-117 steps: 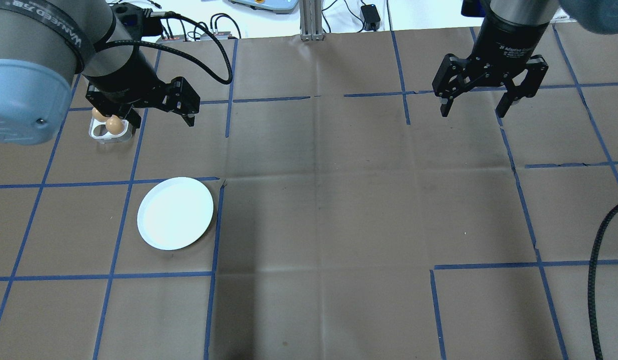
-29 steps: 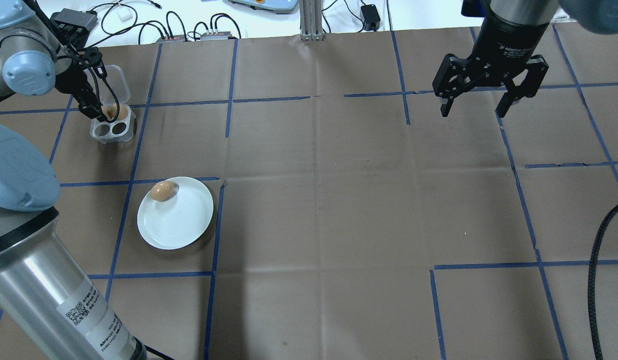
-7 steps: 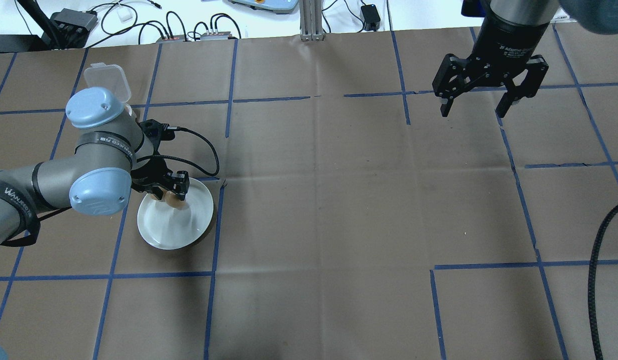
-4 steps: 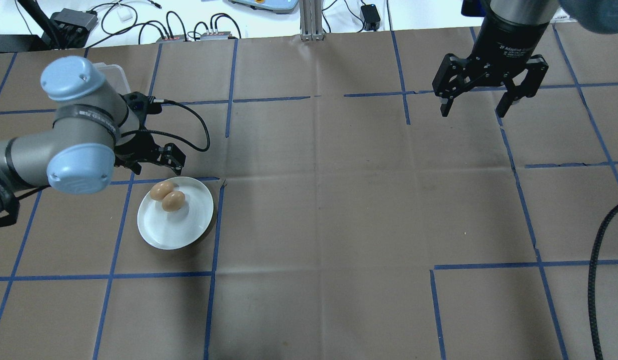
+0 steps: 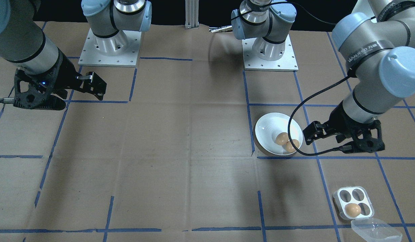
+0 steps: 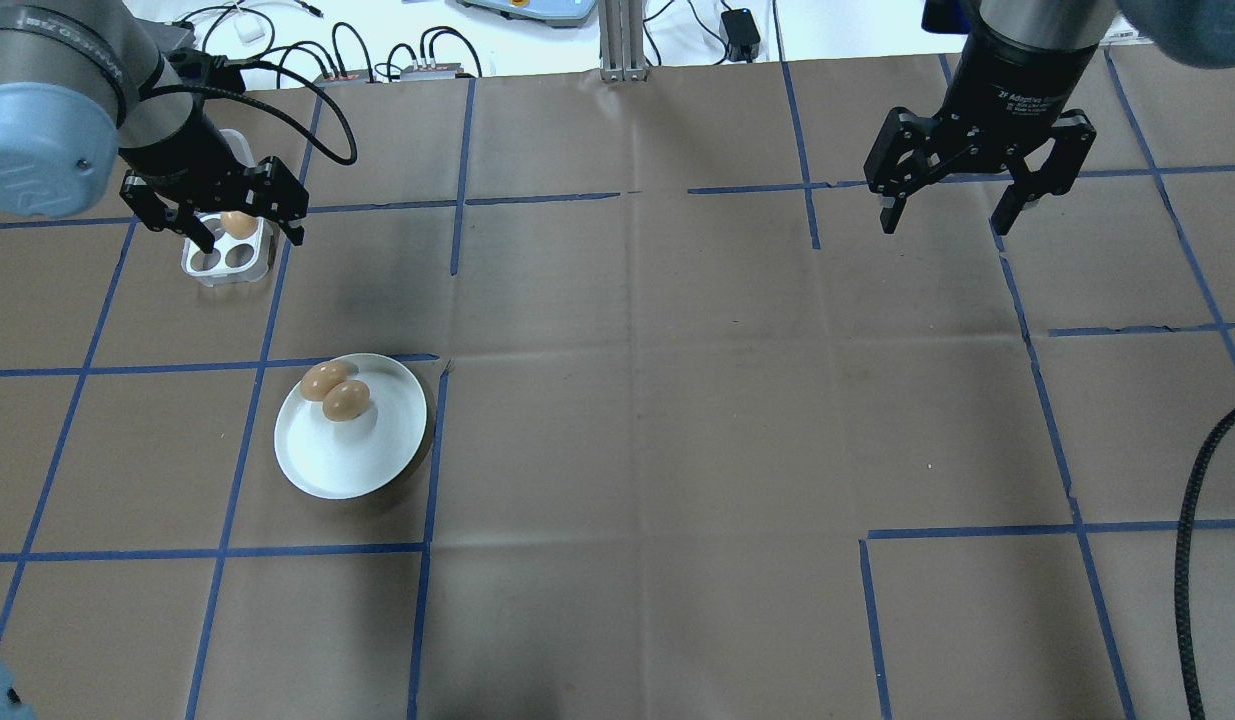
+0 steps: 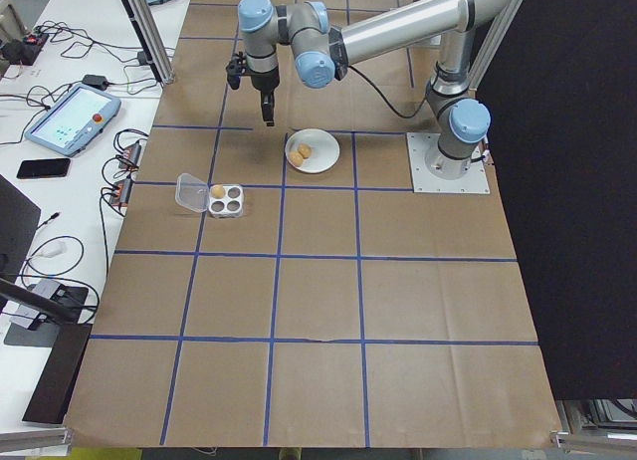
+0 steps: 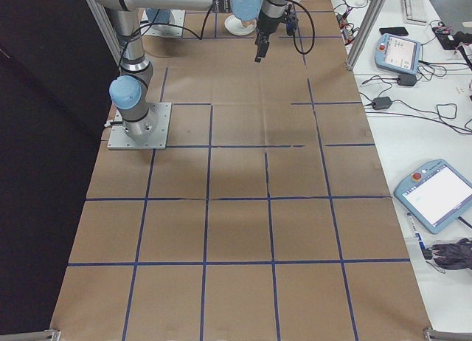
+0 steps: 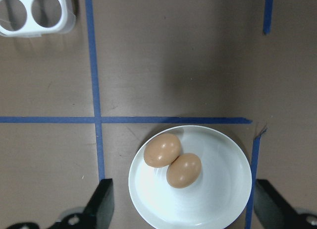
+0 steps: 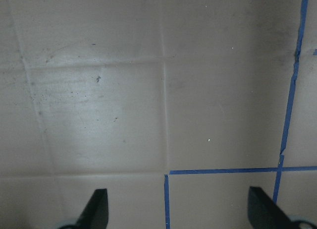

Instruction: Place egg on plate

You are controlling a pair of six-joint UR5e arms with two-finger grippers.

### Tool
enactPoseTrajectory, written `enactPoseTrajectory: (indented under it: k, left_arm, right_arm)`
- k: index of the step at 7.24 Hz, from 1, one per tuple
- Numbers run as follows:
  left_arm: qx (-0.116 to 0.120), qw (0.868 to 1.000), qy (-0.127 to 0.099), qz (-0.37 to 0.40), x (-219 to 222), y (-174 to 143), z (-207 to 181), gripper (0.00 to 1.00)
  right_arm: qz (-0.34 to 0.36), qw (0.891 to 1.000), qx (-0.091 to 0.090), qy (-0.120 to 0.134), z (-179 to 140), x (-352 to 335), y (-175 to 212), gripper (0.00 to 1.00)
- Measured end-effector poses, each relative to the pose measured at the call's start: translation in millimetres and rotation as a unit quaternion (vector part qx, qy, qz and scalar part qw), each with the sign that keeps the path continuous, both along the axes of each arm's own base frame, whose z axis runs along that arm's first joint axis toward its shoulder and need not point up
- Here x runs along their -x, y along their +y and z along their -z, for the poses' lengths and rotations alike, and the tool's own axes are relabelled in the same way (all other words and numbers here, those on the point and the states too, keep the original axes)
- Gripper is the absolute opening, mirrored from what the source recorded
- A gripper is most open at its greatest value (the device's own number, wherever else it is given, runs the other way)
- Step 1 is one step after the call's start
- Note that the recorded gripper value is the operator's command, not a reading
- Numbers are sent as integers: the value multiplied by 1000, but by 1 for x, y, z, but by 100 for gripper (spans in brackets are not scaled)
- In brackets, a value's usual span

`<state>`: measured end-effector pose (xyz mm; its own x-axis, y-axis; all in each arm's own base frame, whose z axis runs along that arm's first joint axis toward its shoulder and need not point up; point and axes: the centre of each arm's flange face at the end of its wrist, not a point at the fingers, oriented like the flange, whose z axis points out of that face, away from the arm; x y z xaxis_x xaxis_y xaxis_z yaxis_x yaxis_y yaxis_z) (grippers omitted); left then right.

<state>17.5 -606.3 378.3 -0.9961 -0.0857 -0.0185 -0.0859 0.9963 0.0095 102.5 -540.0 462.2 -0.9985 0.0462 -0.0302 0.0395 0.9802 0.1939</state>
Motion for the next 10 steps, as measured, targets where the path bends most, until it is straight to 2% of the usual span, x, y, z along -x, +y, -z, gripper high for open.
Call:
enactPoseTrajectory:
  k: [3,5,8,10]
  left_arm:
    - [25,999,-6,-30,-100,-90,12,100]
    - [19,1000,-4,-24,-128,-134,53,99]
    - [-15,1000,9,-5,-137,-150,121,98]
    - [-22,1000,12,4,-139,-152,146,96]
  right_arm:
    - [0,1000,0,0,0,0,0,100]
    - [0,1000,0,0,0,0,0,100]
    - [0,1000,0,0,0,0,0,100]
    - [0,1000,0,0,0,0,0,100]
